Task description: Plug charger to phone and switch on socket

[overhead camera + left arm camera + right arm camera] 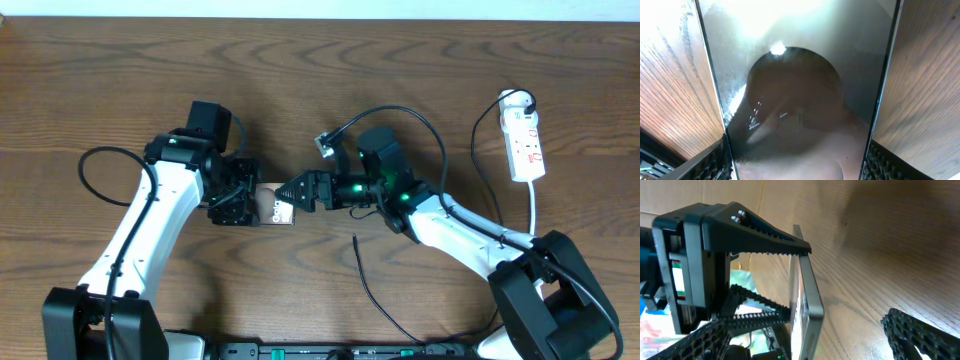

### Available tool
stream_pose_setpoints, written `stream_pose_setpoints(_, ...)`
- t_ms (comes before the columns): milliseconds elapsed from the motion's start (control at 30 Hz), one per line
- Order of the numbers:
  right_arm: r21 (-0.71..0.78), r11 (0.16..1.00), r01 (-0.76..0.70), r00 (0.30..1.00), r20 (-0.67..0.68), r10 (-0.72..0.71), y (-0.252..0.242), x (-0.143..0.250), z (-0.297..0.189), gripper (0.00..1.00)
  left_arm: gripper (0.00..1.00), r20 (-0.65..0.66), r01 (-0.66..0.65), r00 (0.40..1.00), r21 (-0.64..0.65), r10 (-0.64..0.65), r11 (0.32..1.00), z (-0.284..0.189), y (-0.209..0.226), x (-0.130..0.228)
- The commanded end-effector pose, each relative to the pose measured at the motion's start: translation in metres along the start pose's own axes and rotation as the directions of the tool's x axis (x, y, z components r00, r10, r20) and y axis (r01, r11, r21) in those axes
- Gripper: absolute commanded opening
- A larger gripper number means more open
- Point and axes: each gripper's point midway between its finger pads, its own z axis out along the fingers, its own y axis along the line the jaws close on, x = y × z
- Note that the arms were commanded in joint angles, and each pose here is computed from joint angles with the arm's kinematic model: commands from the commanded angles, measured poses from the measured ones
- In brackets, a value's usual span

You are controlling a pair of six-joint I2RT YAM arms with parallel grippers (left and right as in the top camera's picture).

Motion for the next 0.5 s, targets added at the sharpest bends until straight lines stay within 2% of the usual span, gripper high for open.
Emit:
stream_pose_setpoints(0, 0.005, 1.000, -0.013, 1.000, 0.009, 0.013, 0.004, -0.002, 0.004, 0.99, 0.07, -0.041, 0.000, 0.999, 0.025, 0.001, 1.000, -0.007, -0.005, 0.013)
stream_pose_setpoints(300, 0.002, 0.999, -0.035, 0.999, -0.003, 0.035, 0.008, 0.003, 0.008, 0.99, 0.07, -0.085, -0.014, 0.996, 0.029, 0.016, 0.999, -0.006, -0.006, 0.023)
stream_pose_setpoints(467, 0.006, 1.000, -0.031, 1.000, -0.004, 0.031, 0.009, 0.005, 0.011, 0.91, 0.07, -0.125, -0.028, 0.992, 0.030, 0.032, 0.999, -0.006, -0.006, 0.033)
